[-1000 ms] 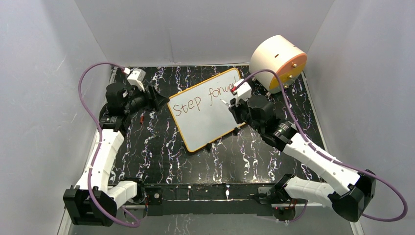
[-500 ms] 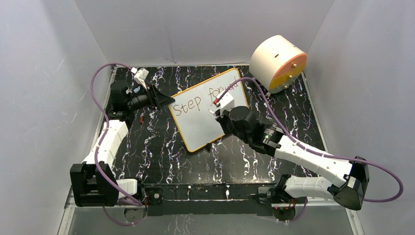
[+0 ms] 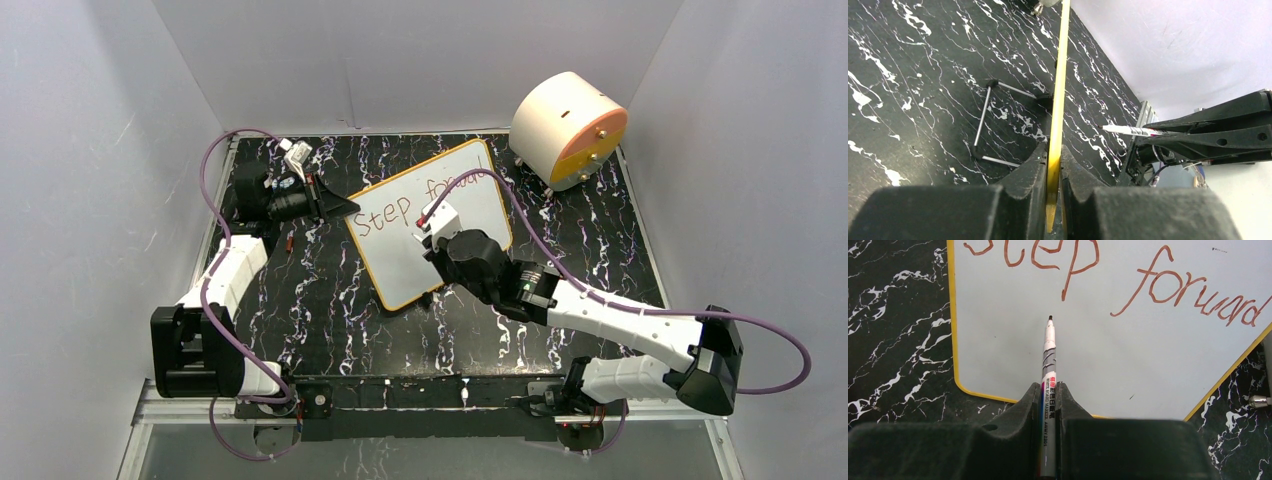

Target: Write a sentence on the whiteboard

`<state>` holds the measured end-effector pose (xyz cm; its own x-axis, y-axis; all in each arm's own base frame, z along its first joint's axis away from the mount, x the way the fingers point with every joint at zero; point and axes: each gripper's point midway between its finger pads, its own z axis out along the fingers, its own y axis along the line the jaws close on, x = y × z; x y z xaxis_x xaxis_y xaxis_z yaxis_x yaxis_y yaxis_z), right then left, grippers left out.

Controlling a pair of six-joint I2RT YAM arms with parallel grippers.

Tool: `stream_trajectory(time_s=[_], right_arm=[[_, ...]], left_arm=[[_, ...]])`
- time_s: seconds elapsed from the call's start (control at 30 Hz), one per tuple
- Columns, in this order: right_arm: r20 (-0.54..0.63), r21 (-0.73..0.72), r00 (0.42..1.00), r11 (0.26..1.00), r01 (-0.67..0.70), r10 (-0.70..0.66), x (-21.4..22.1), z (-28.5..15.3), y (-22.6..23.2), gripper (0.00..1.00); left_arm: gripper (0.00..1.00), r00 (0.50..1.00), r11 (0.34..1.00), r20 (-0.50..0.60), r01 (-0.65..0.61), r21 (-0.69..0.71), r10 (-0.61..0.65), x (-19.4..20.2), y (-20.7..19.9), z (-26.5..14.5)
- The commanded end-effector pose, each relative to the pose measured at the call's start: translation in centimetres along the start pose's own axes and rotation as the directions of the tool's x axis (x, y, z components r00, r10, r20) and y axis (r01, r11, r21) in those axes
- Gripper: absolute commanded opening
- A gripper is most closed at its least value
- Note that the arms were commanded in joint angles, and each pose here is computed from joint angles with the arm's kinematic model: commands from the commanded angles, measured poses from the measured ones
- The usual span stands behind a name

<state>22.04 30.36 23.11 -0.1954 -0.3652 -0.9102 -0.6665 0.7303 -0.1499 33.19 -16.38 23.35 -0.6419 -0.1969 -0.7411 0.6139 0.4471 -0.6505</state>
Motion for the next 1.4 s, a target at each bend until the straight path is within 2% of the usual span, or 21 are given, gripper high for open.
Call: stream_trajectory(time_s=[0.0,0.1,0.37,0.7,1.37], right_arm=[[0.076,0.015,0.996,0.999,-0.039,0.038,-2.5,0.2,0.4,0.0],[0.068,0.013,0.997,0.999,-0.036,0.035,-2.3,0.3,0.9,0.0],[0.008,0.018,0.999,0.999,-0.041,0.041,-0.8,0.7,1.8,0.0],[0.02,-0.01,1.0,1.0,-0.018,0.018,-1.4,1.7,4.2,0.0],[0.014,0.033,0.999,0.999,0.032,-0.032,-0.7,3.7,5.6,0.0]], left_arm=[[0.05,0.997,0.995,-0.022,-0.07,0.066,0.071,-0.1,-0.9,0.1],[0.0,0.995,0.993,-0.044,-0.085,0.081,0.089,0.8,-0.6,0.1],[0.0,0.985,0.986,-0.085,-0.14,0.089,0.147,1.9,-0.1,-0.1],[0.0,0.975,0.977,-0.089,-0.195,0.088,0.202,2.3,-0.3,-0.5],[0.0,0.976,0.977,-0.087,-0.191,0.097,0.199,2.2,-0.7,-0.6]])
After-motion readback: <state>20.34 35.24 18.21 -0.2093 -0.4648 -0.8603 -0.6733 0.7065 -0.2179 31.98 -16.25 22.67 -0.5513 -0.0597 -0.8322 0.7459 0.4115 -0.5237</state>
